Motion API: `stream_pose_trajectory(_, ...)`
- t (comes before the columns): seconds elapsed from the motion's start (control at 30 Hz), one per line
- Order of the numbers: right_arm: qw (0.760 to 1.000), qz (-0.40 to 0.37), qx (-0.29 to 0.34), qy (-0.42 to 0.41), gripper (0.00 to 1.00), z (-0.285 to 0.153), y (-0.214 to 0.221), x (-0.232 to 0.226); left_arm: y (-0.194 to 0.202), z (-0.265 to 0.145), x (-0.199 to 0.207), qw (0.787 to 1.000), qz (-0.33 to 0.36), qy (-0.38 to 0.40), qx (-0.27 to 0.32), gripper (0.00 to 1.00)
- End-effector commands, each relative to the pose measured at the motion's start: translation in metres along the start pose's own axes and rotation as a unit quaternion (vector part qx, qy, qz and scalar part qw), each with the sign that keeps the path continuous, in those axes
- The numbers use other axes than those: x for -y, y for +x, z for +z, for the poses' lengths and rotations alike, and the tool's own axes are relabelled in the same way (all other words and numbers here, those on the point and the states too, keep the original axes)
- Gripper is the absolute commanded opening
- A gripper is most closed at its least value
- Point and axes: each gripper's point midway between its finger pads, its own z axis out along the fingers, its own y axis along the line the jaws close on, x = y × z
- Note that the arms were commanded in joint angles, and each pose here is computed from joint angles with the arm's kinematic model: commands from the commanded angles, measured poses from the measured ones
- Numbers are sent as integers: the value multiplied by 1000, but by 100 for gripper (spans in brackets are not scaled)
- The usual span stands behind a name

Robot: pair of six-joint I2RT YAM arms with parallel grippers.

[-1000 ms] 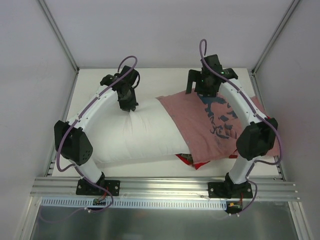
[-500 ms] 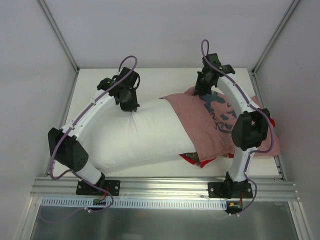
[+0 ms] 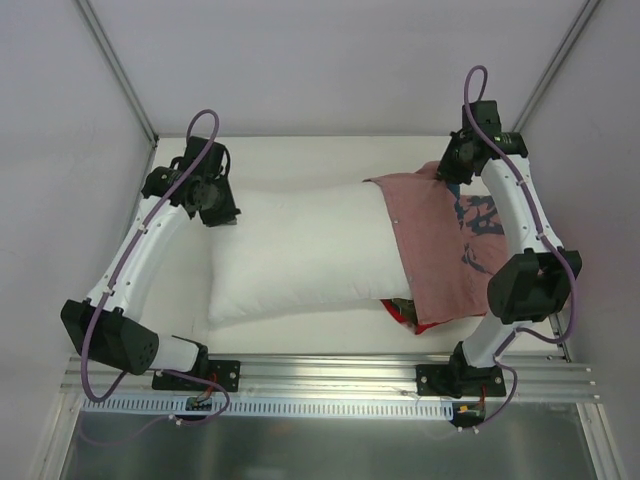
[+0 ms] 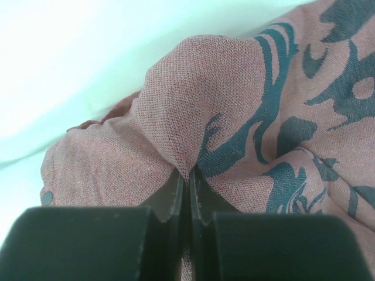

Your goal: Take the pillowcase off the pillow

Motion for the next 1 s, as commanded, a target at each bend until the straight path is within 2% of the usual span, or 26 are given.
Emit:
stream_pose_trajectory(0.0,999,3,42,16,1,-6,-15,10,1,-13,-8,1000,17,3,6,0)
stream_pose_trajectory(0.23,999,6,44,0,1,-7,-13,6,0,-18,10,999,22,36,-1,0)
stream_pose_trajectory(0.37,999,-8,36,-13,1,-6,-6,-5,-5,-27,53,996,61,68,7,2)
stream_pose_trajectory(0.43,999,-19,28,-15,1,-4,2,-9,-4,-22,64,996,72,58,-2,27)
stream_pose_trajectory(0.47,999,-22,27,-13,1,-4,4,-10,-13,-28,69,996,72,55,12,40)
stream_pose_trajectory(0.5,999,-30,25,-15,1,-5,9,-13,-14,-22,65,997,68,32,7,67)
stream_pose_trajectory(0.57,999,-40,23,-10,1,-6,15,-13,-26,-25,63,998,56,16,24,86)
stream_pose_trajectory(0.63,998,-51,21,-9,1,-6,21,-16,-37,-22,53,999,33,-13,30,97)
stream_pose_trajectory(0.77,998,-64,20,-9,1,-10,32,-17,-65,-8,14,997,-64,-34,18,98)
stream_pose_trajectory(0.97,997,-73,20,-11,1,-14,40,-17,-81,24,-33,985,-151,-83,-15,99)
